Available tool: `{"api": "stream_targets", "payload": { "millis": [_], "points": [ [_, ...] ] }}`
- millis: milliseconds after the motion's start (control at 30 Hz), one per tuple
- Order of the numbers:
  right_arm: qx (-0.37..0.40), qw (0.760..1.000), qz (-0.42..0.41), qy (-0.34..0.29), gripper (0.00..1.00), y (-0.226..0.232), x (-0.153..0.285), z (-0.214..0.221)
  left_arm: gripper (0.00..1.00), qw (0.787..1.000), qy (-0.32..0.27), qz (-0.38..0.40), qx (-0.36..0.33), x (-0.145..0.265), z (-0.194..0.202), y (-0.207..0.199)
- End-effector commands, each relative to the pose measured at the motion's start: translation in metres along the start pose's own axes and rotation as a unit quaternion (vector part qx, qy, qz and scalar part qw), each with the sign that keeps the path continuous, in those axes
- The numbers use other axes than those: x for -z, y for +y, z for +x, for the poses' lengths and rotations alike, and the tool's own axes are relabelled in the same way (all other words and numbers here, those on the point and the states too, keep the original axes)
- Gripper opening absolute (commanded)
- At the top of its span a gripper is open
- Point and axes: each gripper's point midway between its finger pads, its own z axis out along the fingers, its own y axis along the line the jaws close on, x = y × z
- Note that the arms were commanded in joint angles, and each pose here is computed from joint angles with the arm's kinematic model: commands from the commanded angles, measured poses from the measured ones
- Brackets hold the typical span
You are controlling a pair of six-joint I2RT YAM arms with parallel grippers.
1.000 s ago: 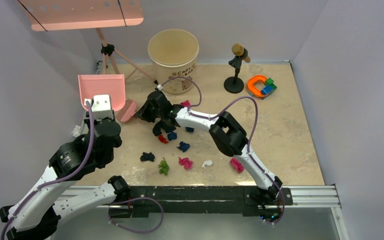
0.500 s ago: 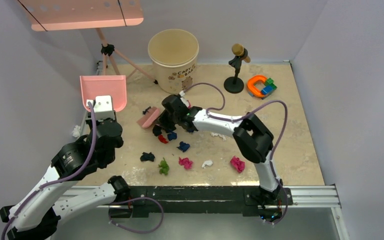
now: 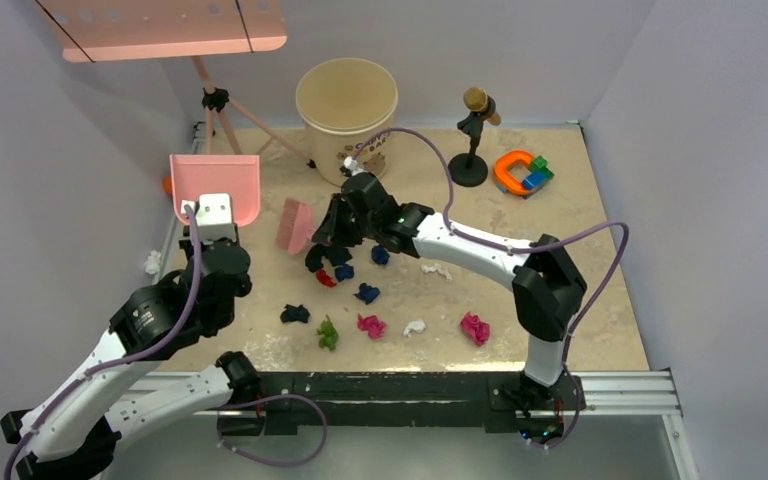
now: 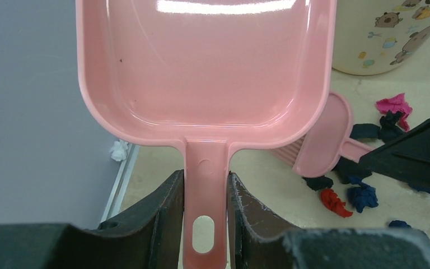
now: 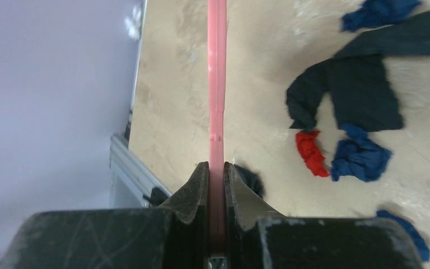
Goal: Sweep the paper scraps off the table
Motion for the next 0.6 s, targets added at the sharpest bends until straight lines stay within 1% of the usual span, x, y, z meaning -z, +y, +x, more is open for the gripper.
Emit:
{"api": "stream_targets", "payload": {
  "millis": [0, 100, 267, 467, 567],
  "points": [
    [0.094, 0.984, -0.123, 0.091, 0.0, 0.044, 0.004, 0.03, 0.0, 1.0, -0.009, -0.002, 0.013, -0.001, -0.002, 0.0],
    [0.131, 0.968, -0.145, 0.159, 0.0, 0.053, 0.01, 0.056, 0.0, 1.0, -0.007, -0.002, 0.006, -0.002, 0.0, -0.002],
    [0.168, 0.948, -0.113, 0.247, 0.0, 0.035, 0.021, 0.102, 0.0, 1.0, -0.002, -0.003, -0.004, -0.005, 0.0, -0.007],
    [0.188, 0.921, -0.015, 0.34, 0.0, -0.018, 0.031, 0.143, 0.0, 1.0, 0.002, -0.003, -0.011, -0.007, 0.001, -0.011],
    [0.198, 0.911, 0.049, 0.359, 0.0, -0.051, 0.039, 0.149, 0.0, 1.0, 0.004, -0.001, -0.013, -0.007, 0.002, -0.012]
  ]
}}
